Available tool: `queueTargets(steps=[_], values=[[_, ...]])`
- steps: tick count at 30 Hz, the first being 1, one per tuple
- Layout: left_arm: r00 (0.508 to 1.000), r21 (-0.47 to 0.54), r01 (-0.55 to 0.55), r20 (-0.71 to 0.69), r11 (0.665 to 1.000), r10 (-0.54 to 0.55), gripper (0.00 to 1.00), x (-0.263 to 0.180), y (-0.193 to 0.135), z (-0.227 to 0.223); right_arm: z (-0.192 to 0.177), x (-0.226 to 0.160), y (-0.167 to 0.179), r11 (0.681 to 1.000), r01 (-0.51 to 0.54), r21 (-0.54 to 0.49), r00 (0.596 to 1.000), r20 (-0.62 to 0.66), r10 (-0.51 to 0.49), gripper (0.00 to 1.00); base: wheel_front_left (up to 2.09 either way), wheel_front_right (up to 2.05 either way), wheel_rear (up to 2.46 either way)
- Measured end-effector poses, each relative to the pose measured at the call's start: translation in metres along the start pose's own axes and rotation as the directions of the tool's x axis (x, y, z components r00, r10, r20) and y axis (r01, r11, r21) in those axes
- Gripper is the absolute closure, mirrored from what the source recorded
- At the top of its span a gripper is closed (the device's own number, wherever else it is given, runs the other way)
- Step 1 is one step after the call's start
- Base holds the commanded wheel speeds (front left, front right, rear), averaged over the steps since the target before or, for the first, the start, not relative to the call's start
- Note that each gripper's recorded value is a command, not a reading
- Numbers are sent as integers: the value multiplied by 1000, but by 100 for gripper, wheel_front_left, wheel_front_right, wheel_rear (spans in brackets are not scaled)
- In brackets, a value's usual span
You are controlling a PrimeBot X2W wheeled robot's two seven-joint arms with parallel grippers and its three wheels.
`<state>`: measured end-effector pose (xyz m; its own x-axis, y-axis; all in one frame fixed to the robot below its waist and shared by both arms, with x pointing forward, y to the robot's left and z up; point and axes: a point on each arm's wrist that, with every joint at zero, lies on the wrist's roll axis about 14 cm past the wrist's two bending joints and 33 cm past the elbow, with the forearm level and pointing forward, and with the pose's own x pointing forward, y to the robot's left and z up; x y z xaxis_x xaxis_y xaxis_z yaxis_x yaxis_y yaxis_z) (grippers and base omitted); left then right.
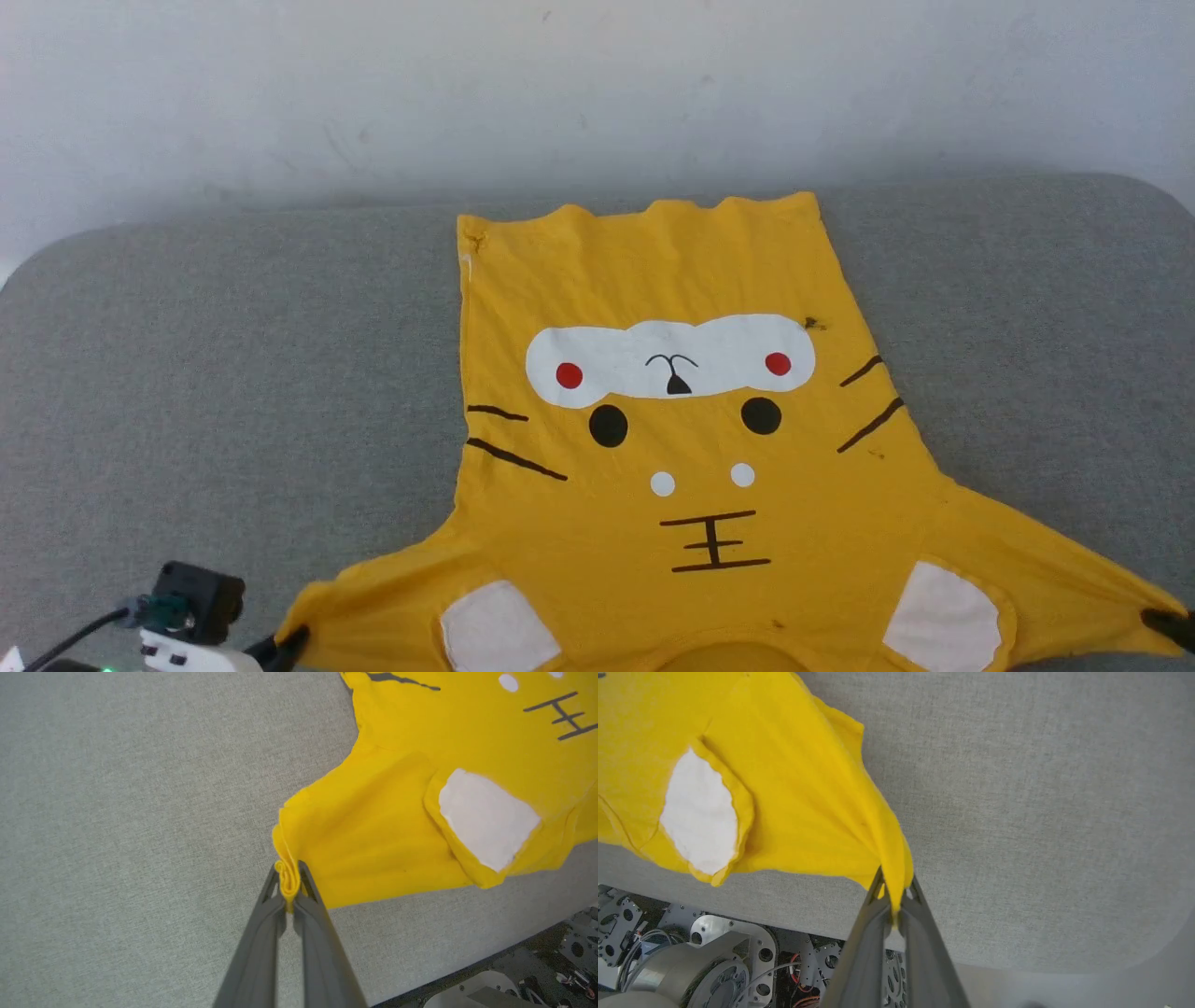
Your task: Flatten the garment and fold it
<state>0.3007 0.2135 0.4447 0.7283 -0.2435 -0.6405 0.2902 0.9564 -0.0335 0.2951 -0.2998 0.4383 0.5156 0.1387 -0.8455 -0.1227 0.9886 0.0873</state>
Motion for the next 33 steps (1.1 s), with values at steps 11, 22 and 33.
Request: queueTargets(steps=[11, 22, 33], values=[[984, -128, 74, -153, 989, -93, 100, 12, -39, -48, -13, 14, 21, 1000, 21, -16, 998, -66, -22, 0, 0, 0, 0], [984, -182, 150, -70, 972, -165, 100, 29, -65, -7, 127, 46, 38, 997, -17, -71, 976, 216, 32, 0, 0, 0, 0], [983, -257, 141, -74, 956, -165, 100, 49, -82, -8, 231, 142, 55, 988, -4, -157, 981, 192, 35, 0, 0, 0, 0]])
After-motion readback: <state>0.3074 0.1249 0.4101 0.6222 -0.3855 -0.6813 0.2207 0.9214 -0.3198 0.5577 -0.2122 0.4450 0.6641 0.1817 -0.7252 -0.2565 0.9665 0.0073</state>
